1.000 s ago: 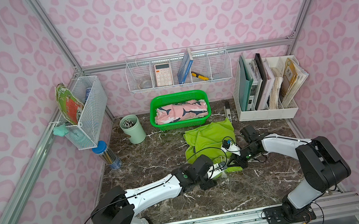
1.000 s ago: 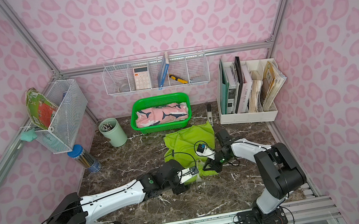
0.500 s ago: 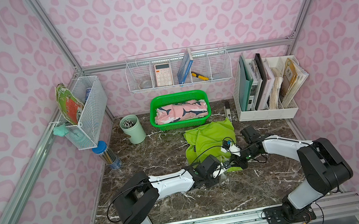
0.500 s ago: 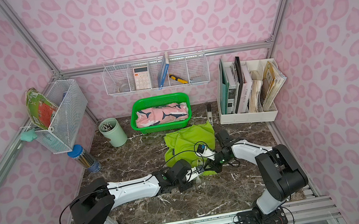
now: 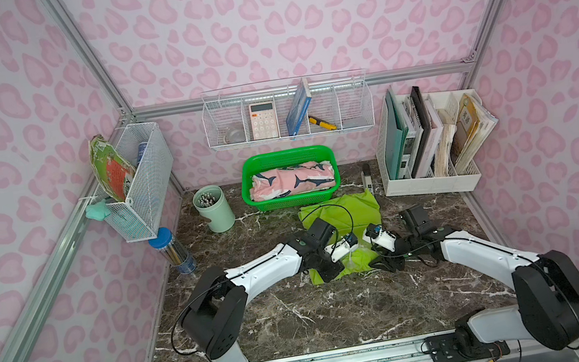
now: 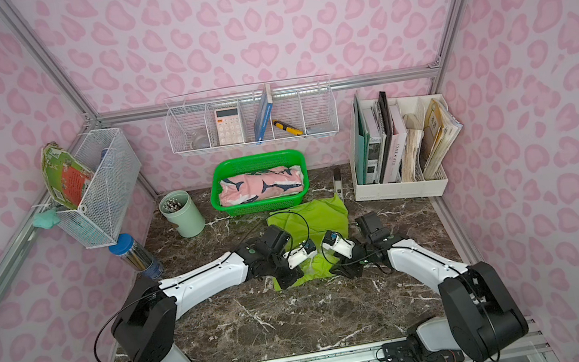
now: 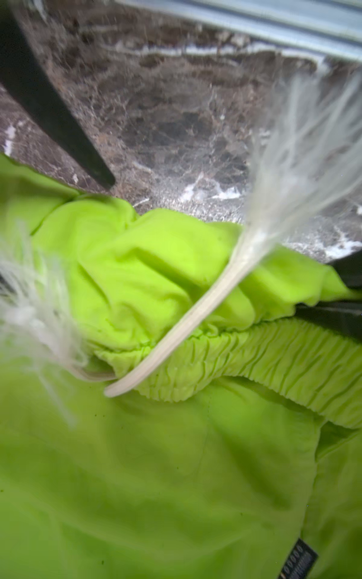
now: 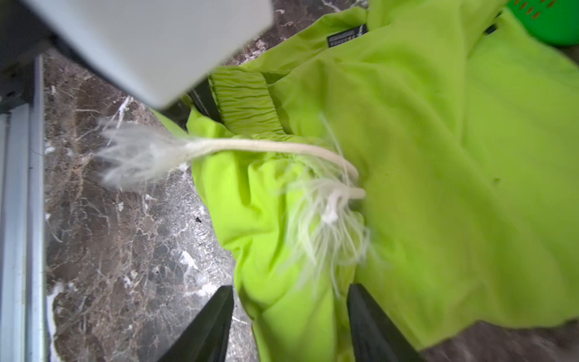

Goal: Roll up the shorts
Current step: Roll the shorts at the center of the board.

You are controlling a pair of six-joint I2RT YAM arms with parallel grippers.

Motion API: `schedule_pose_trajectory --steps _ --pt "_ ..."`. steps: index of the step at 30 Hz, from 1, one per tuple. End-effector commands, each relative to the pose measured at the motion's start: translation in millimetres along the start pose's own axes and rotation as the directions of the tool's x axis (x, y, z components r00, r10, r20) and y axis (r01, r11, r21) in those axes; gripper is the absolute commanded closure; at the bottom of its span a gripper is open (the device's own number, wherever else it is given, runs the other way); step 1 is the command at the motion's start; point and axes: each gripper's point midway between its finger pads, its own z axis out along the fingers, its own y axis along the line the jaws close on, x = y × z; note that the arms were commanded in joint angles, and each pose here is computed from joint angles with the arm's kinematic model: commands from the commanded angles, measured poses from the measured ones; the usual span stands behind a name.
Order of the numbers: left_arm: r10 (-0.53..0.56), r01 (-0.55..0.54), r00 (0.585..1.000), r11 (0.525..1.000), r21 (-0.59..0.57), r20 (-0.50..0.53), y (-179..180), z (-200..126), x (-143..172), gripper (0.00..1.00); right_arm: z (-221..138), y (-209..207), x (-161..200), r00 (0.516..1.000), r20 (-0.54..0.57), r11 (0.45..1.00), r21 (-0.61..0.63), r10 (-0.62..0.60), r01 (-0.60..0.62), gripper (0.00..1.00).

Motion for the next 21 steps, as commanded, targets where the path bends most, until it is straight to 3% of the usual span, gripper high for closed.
schedule_pose_trajectory --steps 1,3,7,13,16,21 --pt "-0.077 0.101 0.992 0.960 0.261 -0.103 -37 -7 14 1.00 -11 -10 -14 0.988 0.015 0.980 0.133 -0.154 0.150 0.33" --pt "-0.098 0.140 0.985 0.931 0.338 -0.138 -39 -8 11 1.00 -16 -3 -17 0.959 0.004 0.943 0.188 -0.282 0.276 0.29" --pt "-0.124 0.198 0.972 0.889 0.412 -0.199 -37 -9 2 1.00 -17 17 -18 0.854 -0.060 0.811 0.287 -0.516 0.510 0.22" --pt "-0.158 0.278 0.949 0.827 0.488 -0.272 -31 -15 0 1.00 -12 27 -6 0.741 -0.144 0.663 0.358 -0.656 0.657 0.17" --pt "-0.173 0.318 0.936 0.788 0.527 -0.307 -31 -15 -3 1.00 -7 23 -8 0.711 -0.162 0.618 0.390 -0.684 0.683 0.16" --pt "-0.179 0.344 0.925 0.767 0.542 -0.334 -29 -8 -5 1.00 11 13 -4 0.672 -0.217 0.565 0.395 -0.708 0.724 0.15"
